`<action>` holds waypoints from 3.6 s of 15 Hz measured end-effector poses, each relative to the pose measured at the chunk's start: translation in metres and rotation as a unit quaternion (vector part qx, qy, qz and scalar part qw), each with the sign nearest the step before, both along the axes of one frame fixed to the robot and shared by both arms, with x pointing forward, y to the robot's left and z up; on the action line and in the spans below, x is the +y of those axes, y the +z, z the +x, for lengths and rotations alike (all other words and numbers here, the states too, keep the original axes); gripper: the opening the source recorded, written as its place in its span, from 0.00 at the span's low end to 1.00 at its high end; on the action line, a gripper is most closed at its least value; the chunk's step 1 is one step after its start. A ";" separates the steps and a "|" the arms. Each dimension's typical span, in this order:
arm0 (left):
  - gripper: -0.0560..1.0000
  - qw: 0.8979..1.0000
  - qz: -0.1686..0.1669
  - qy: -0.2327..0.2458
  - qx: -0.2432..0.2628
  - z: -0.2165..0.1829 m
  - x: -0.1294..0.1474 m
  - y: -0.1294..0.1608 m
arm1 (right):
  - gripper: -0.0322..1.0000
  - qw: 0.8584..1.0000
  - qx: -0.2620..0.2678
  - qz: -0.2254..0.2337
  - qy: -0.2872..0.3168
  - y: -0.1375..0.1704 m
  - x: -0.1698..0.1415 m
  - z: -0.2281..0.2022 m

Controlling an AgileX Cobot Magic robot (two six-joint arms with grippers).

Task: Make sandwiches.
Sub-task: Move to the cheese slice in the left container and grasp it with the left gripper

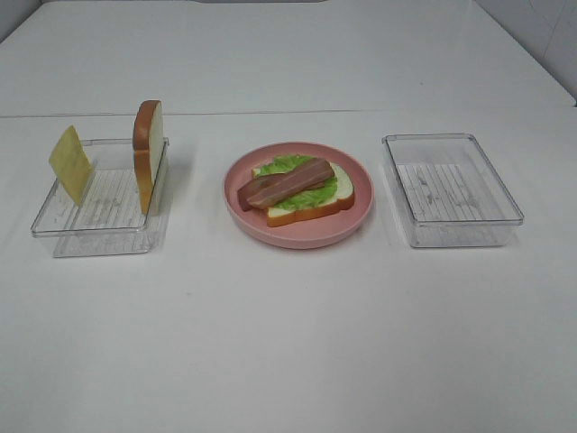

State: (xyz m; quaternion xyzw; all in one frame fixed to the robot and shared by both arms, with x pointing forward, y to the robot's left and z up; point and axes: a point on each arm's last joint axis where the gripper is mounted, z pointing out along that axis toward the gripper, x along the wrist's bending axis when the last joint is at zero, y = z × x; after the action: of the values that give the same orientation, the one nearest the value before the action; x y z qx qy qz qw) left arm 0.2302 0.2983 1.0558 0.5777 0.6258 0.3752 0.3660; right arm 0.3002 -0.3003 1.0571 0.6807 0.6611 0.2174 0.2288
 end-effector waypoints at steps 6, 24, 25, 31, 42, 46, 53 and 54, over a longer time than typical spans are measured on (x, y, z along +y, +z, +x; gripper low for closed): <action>0.99 1.000 0.000 0.000 0.000 0.000 0.000 0.000 | 0.98 0.994 -0.104 -0.007 0.015 -0.014 -0.004 -0.048; 0.99 1.000 0.000 0.000 0.000 0.000 0.000 0.000 | 0.98 0.983 -0.182 -0.003 0.016 -0.022 -0.005 -0.063; 0.99 1.000 0.000 0.000 0.000 0.000 0.000 0.000 | 0.98 0.983 -0.182 -0.003 0.016 -0.022 -0.005 -0.063; 0.99 1.000 0.000 0.000 0.000 0.000 0.000 0.000 | 0.98 0.983 -0.182 -0.003 0.016 -0.022 -0.005 -0.063; 0.99 1.000 0.000 0.000 0.000 0.000 0.000 0.000 | 0.98 0.983 -0.182 -0.003 0.016 -0.022 -0.005 -0.063; 0.99 1.000 0.000 0.000 0.000 0.000 0.000 0.000 | 0.98 0.983 -0.182 -0.003 0.016 -0.022 -0.005 -0.063; 0.99 1.000 0.001 0.001 0.004 0.001 0.000 0.000 | 0.98 0.983 -0.182 -0.003 0.016 -0.022 -0.005 -0.063; 0.99 1.000 0.004 0.007 0.026 0.008 0.002 0.005 | 0.98 0.983 -0.182 -0.003 0.016 -0.022 -0.005 -0.063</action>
State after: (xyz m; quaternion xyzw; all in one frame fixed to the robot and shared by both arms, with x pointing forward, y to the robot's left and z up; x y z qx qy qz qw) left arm 0.2383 0.3007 1.0605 0.5843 0.6379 0.3649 0.3443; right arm 0.2369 -0.3048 1.0351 0.6184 0.6201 0.3387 0.3440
